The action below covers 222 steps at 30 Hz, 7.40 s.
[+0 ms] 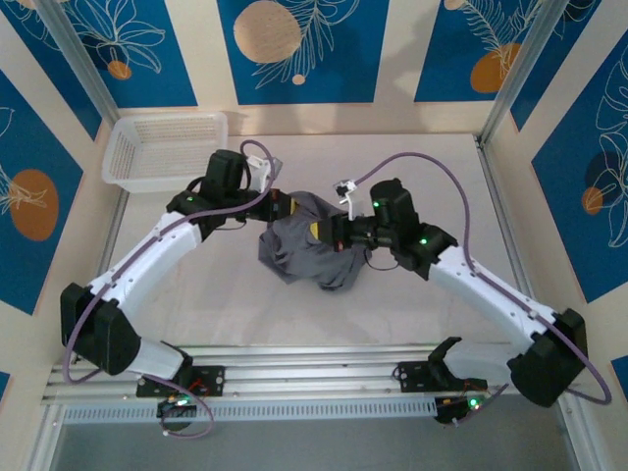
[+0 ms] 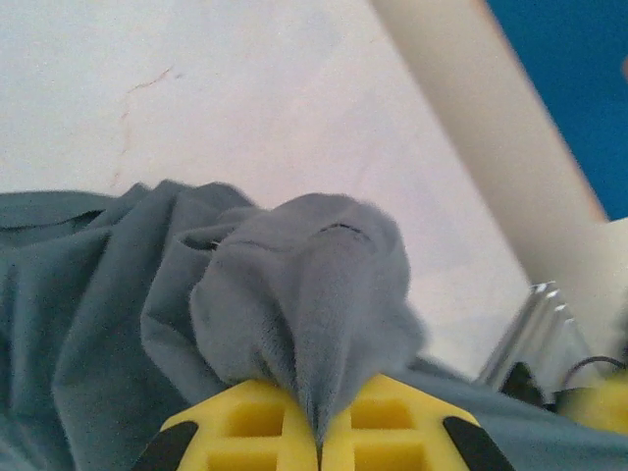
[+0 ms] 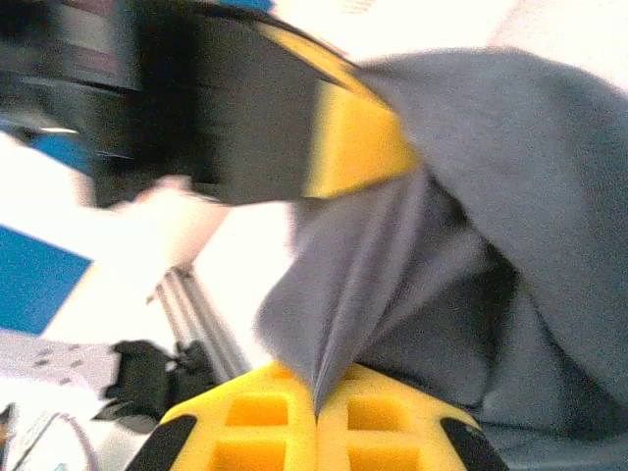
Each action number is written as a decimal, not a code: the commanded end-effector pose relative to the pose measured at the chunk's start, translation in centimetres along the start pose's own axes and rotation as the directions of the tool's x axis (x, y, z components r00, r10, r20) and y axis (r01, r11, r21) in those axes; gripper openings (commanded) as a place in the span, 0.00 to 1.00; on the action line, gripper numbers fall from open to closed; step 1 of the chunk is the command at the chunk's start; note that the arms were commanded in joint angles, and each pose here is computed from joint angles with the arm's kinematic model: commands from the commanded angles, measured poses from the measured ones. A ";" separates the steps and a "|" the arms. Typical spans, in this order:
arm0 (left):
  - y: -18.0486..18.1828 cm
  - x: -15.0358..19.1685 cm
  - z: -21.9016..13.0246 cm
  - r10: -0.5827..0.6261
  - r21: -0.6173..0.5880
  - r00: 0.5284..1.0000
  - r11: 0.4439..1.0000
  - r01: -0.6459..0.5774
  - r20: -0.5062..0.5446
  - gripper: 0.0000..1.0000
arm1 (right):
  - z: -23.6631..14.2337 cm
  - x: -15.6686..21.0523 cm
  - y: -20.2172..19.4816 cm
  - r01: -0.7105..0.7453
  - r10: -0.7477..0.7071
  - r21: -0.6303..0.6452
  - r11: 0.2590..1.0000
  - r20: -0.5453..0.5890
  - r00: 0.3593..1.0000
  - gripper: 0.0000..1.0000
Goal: Fold the inside-out t-shirt
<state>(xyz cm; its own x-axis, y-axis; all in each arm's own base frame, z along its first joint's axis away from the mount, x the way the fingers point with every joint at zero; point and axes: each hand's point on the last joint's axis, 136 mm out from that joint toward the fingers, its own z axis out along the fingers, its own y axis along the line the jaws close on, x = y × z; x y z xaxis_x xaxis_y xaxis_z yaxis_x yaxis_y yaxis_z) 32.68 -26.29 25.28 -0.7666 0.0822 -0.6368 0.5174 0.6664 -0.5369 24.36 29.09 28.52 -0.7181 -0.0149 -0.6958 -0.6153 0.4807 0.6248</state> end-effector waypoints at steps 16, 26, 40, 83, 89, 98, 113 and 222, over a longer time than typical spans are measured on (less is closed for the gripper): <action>-3.5 2.1 -6.2 0.180 0.041 0.928 0.978 -0.203 0.326 0.78 | -3.4 -6.7 -4.1 -0.415 0.383 0.055 0.908 0.294 0.876 0.00; -7.9 1.9 1.7 0.282 0.184 0.940 0.931 -0.316 0.191 0.77 | -3.2 -7.3 -2.6 -0.443 0.429 -0.004 0.896 0.261 0.865 0.00; -2.5 0.4 1.5 0.099 0.214 0.972 0.966 -0.145 0.213 0.00 | -7.8 -3.0 -12.8 -0.823 0.790 0.117 0.556 0.230 0.568 0.00; 3.5 3.1 2.6 0.019 -0.023 0.993 1.000 -0.016 0.115 0.00 | -1.6 -0.4 -14.1 -0.246 0.184 0.224 0.943 0.265 0.946 0.02; 10.7 3.0 6.7 0.079 -0.215 0.995 0.974 -0.066 0.056 0.00 | -4.0 -3.1 -5.8 -0.193 0.184 0.056 0.980 0.136 0.973 0.00; 11.7 0.0 6.4 0.051 -0.199 0.983 0.980 -0.015 0.176 0.36 | -3.8 -4.2 -2.4 -0.264 0.260 0.011 0.964 0.139 0.956 0.00; -3.3 1.1 -0.2 0.188 -0.081 0.947 0.982 -0.172 0.262 0.35 | -2.2 -5.2 -4.6 -0.331 0.323 0.077 0.941 0.098 0.941 0.00; -4.8 0.4 5.2 0.100 0.195 0.991 0.974 -0.117 0.092 0.00 | -5.0 1.1 -15.4 -0.690 0.613 0.453 0.564 0.331 0.718 0.00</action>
<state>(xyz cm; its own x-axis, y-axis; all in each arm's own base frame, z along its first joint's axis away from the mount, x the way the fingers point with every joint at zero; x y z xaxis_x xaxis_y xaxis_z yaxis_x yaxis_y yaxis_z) 31.77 -33.29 23.67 -0.6875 0.0901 -0.7206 0.6503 0.5181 -0.5556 31.78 18.18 19.27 -0.7915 0.5772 -0.2008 0.3067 0.6594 0.6864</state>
